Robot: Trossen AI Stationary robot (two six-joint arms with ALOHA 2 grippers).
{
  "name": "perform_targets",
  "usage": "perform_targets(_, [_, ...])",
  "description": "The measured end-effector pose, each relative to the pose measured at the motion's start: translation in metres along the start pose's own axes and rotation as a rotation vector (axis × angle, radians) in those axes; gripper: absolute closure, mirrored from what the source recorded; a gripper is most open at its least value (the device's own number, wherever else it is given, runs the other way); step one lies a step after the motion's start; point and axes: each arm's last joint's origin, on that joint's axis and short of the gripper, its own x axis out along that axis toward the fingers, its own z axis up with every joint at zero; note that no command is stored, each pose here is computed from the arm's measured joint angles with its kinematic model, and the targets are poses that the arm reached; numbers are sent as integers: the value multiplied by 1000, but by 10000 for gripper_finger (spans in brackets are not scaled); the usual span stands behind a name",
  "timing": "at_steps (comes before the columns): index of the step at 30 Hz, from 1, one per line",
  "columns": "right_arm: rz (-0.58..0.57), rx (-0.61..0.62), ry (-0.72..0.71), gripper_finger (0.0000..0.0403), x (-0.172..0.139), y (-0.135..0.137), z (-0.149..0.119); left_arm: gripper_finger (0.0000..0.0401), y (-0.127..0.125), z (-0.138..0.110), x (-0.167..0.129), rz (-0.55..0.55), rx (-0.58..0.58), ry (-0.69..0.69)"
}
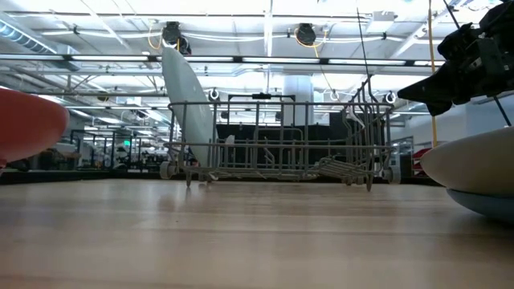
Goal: Sort dishes
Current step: Put the gray plate into the dish rack
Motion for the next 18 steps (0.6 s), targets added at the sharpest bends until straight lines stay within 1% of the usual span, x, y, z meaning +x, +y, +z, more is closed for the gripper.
perform_targets(4, [0,6,0,399,0,0,0,326,-16,-7,7,-75,131,20])
perform_targets(8, [0,10,0,399,0,0,0,384,-34,-19,18,-140,226,50])
perform_targets(9, [0,15,-1,399,0,0,0,392,-39,-22,21,-156,249,54])
perform_targets(15, [0,23,-2,399,0,0,0,389,-71,-34,39,-243,397,56])
perform_targets(18, [0,23,-1,399,0,0,0,388,-87,-36,52,-266,420,77])
